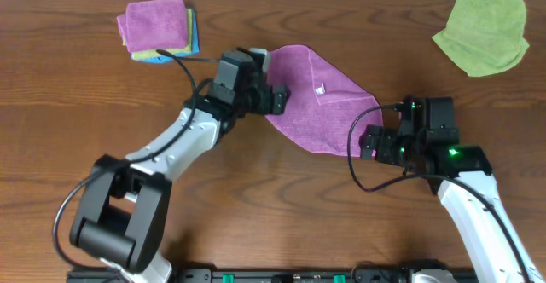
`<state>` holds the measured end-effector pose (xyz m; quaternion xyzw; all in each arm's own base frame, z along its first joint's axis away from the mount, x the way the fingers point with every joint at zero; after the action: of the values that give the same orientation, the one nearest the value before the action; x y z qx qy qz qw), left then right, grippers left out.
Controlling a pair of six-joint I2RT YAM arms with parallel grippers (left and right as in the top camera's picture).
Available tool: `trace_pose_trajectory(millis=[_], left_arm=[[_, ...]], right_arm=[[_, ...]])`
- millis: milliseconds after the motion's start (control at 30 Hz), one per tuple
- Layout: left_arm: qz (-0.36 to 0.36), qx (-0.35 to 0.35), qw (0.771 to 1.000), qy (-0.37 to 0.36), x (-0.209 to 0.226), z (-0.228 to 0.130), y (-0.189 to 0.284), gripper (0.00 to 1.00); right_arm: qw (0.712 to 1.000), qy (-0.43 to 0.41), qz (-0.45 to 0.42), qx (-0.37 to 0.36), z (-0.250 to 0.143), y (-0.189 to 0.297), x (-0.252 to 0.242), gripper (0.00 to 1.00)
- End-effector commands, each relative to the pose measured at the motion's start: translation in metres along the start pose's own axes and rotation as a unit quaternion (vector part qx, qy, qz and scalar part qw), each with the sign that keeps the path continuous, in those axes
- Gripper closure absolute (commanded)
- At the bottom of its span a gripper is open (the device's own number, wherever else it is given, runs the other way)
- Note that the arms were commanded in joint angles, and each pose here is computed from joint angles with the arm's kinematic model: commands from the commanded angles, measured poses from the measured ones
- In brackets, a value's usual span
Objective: Fold the cloth
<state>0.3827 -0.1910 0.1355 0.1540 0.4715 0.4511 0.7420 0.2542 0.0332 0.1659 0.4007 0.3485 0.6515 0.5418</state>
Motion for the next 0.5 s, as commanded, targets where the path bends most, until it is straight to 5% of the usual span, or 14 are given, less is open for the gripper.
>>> trace_pose_trajectory(millis=[0, 467], left_arm=[[-0.019, 0.031, 0.998, 0.051, 0.022, -0.006, -0.017, 0.07], [-0.021, 0.072, 0.992, 0.097, 0.050, -0.027, -0.048, 0.07]], right_arm=[[1.000, 0.021, 0.008, 0.000, 0.000, 0.000, 0.004, 0.01], [1.000, 0.027, 0.008, -0.002, 0.000, 0.000, 0.004, 0.01]])
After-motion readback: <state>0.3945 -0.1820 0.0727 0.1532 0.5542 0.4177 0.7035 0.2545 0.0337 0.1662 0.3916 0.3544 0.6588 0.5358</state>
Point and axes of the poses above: each gripper's point midway between its finger pads, its own y axis back along the fingers, its own x axis along the line the jaws close on, z = x × y, the point moved 7 cm from there along y, back along the fingers, and after that the axes turned 13 degrees about y, right-handed, at the moved point
